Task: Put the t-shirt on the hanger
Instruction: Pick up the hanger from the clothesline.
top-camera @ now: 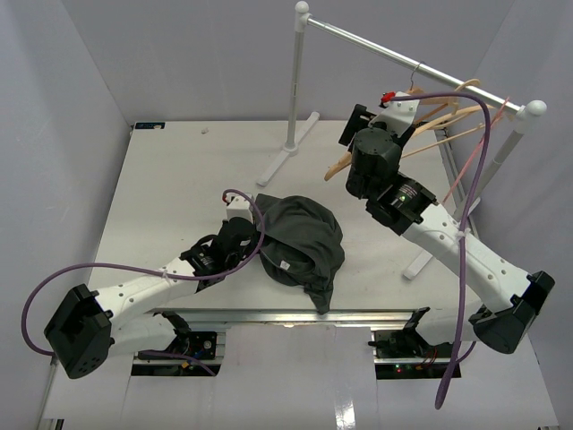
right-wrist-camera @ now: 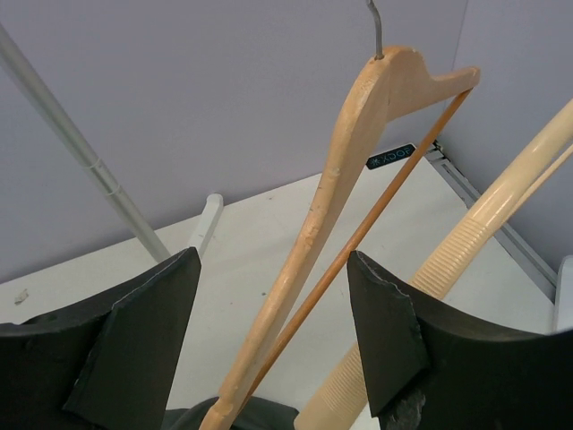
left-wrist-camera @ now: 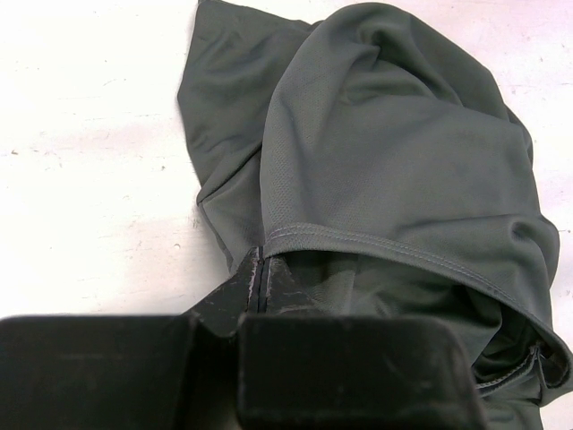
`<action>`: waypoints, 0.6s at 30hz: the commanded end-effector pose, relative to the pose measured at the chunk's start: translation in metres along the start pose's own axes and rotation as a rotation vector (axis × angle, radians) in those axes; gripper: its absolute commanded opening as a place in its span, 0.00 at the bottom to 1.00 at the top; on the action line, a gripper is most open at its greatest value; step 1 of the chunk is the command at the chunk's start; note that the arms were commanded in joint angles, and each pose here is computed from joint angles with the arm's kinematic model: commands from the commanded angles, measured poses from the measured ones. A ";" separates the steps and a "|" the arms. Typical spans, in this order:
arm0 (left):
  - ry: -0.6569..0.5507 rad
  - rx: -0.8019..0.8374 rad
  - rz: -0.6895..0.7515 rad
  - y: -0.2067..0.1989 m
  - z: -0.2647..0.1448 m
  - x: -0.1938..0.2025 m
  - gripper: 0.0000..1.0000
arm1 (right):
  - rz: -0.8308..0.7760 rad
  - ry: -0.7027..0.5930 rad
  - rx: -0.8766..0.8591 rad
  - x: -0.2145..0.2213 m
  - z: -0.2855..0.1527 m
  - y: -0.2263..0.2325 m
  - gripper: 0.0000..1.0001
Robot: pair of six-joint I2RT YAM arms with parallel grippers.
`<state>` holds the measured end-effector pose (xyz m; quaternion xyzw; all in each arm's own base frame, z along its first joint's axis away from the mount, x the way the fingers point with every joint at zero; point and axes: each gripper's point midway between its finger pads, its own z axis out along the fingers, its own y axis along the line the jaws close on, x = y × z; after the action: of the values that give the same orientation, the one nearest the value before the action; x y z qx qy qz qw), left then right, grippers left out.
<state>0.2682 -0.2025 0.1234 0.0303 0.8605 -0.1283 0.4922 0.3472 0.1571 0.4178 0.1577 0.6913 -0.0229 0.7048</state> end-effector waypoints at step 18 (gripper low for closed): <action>0.007 0.037 -0.007 -0.010 0.001 -0.003 0.00 | 0.048 -0.009 0.148 0.024 0.016 -0.007 0.83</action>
<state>0.2665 -0.2056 0.1170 0.0377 0.8656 -0.1299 0.4821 0.3550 0.1503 0.3858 0.1893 0.6965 -0.0591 0.6896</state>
